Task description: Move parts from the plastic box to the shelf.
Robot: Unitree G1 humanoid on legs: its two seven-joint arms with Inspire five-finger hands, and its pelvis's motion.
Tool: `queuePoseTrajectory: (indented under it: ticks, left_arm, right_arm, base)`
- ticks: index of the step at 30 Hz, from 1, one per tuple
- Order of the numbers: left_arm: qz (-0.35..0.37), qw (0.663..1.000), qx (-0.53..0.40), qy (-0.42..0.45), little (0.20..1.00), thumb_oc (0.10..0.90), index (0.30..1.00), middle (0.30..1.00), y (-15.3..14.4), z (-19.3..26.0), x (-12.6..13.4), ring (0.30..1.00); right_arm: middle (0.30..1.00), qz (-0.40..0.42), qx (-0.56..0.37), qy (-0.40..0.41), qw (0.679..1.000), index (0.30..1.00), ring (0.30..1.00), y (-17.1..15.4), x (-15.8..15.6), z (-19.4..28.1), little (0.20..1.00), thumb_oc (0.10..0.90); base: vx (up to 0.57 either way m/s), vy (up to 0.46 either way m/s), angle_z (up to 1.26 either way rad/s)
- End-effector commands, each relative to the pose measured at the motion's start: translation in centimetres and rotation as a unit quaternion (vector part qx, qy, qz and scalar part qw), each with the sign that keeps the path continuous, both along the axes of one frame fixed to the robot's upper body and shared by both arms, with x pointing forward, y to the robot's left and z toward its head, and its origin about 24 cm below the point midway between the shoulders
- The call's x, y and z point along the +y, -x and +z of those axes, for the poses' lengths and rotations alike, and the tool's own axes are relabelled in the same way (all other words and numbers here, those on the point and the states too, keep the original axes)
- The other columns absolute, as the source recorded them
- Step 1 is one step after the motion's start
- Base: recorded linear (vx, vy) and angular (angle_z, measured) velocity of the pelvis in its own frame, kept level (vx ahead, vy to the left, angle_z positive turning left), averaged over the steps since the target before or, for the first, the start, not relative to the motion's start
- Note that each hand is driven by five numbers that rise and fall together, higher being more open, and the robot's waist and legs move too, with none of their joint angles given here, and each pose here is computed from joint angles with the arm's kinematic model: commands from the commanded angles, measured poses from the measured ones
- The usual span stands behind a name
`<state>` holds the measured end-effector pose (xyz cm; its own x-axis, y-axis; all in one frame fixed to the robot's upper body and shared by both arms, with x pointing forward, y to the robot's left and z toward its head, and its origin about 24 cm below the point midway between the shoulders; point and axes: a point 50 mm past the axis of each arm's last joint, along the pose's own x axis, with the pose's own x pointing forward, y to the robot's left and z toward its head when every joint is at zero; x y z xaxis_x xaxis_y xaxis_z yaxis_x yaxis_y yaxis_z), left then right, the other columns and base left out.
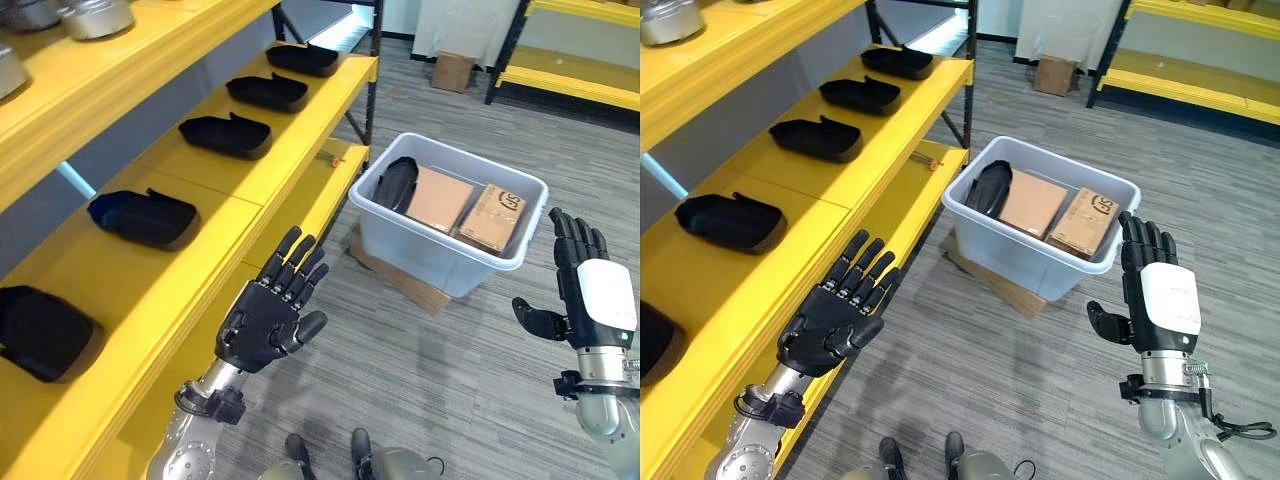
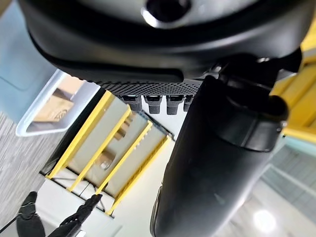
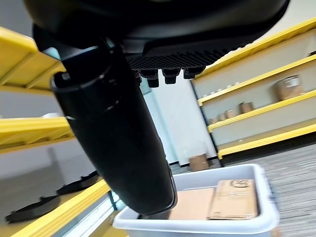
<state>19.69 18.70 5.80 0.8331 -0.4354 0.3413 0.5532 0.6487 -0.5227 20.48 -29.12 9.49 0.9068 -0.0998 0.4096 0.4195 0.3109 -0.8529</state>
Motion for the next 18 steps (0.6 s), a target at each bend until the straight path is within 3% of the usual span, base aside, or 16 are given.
queuePoseTrajectory:
  ticks: [1,6,11,18]
  left_arm:
    - [0.009,0.994,-0.107,-0.002,1.0,0.9,1.0,1.0,0.5,3.6,1.5,1.0]
    - [0.009,0.989,-0.129,-0.067,1.0,0.9,1.0,1.0,0.6,3.9,1.7,1.0]
    - [-0.001,0.99,-0.127,-0.062,1.0,0.9,1.0,1.0,0.0,4.0,1.4,1.0]
    - [-0.057,0.986,-0.126,-0.095,1.0,0.9,1.0,1.0,-0.3,3.3,-0.1,1.0]
  right_arm:
    - [1.0,0.063,-0.133,0.012,0.989,1.0,1.0,-0.7,1.2,6.0,1.0,0.9]
    - [1.0,0.096,-0.142,0.011,0.985,1.0,1.0,-0.1,2.4,5.8,1.0,0.9]
    - [1.0,0.108,-0.163,0.008,0.981,1.0,1.0,-0.9,3.0,6.4,1.0,0.9]
    - [1.0,0.029,-0.167,-0.046,0.984,1.0,1.0,-2.3,2.2,5.8,1.0,0.9]
  base:
    - [0.26,0.208,-0.12]
    - [0.19,0.183,-0.47]
    - [0.12,0.214,-0.57]
    - [0.08,0.165,-0.04]
